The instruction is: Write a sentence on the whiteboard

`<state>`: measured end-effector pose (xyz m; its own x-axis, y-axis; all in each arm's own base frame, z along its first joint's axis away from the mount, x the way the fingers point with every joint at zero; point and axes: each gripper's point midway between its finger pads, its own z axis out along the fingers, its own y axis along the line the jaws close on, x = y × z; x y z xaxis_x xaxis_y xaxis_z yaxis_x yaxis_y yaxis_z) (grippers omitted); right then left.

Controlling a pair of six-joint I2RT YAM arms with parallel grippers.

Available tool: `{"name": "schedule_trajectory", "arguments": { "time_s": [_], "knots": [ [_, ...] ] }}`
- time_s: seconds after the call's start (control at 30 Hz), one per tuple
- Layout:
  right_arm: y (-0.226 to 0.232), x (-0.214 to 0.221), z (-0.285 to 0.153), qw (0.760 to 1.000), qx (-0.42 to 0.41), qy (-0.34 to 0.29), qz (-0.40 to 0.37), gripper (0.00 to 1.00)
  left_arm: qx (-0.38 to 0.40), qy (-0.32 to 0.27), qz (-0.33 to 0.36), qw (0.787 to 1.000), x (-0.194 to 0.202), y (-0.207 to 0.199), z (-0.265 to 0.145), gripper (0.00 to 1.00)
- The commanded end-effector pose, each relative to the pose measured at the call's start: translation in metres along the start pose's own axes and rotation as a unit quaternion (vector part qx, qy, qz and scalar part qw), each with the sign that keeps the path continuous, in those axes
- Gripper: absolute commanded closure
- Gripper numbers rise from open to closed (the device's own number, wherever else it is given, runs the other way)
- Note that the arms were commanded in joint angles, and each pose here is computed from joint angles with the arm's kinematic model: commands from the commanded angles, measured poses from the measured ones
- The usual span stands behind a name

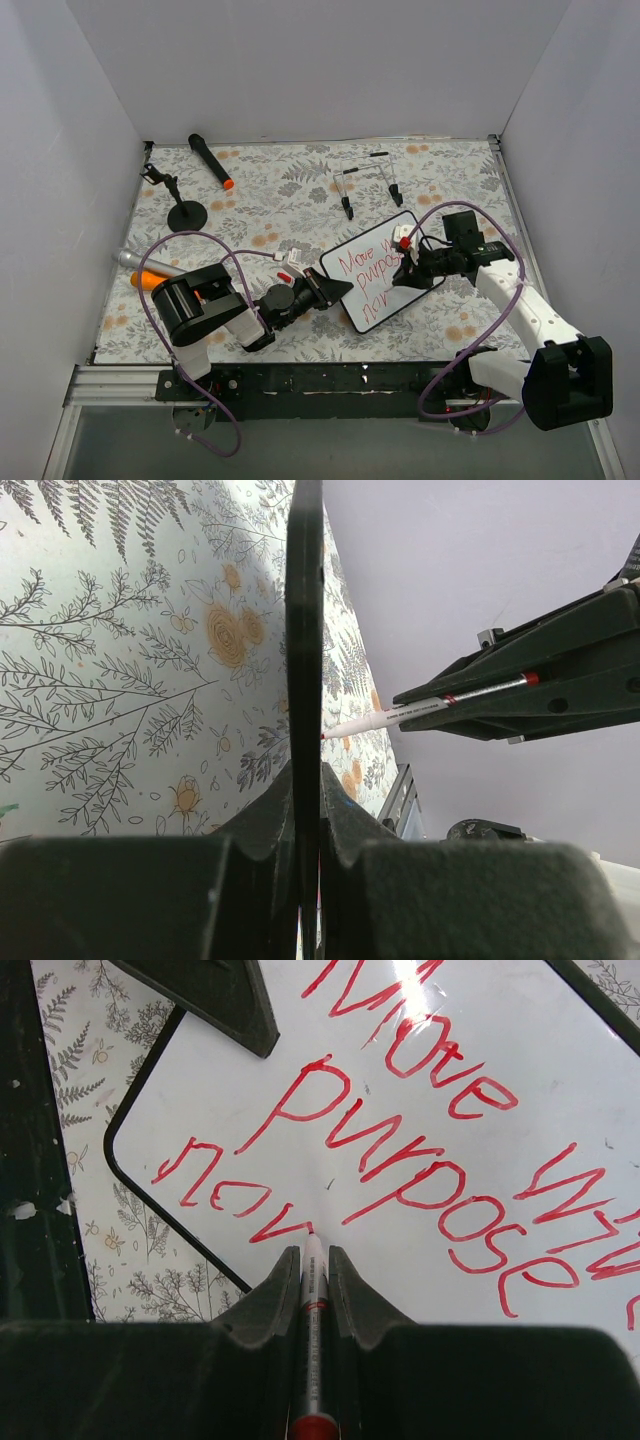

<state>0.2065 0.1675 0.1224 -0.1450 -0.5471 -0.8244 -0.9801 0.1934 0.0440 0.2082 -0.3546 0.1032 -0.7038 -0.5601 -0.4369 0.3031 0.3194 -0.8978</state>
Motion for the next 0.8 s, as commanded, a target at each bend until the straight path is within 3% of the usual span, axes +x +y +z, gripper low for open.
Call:
{"name": "schedule_trajectory", "arguments": {
  "time_s": [0.0, 0.4, 0.77],
  "knots": [
    [0.004, 0.011, -0.004, 1.0, 0.006, 0.019, -0.011, 0.99, 0.103, -0.039, 0.013, 0.994, -0.019, -0.05, -0.002, 1.0],
    [0.019, 0.028, -0.004, 0.999, -0.012, 0.039, -0.002, 0.99, 0.102, -0.04, 0.013, 0.994, -0.02, -0.049, -0.003, 1.0],
    [0.001, 0.014, -0.006, 1.0, 0.015, 0.026, -0.009, 0.99, 0.105, -0.04, 0.015, 0.994, -0.02, -0.051, -0.003, 1.0]
  ]
}}
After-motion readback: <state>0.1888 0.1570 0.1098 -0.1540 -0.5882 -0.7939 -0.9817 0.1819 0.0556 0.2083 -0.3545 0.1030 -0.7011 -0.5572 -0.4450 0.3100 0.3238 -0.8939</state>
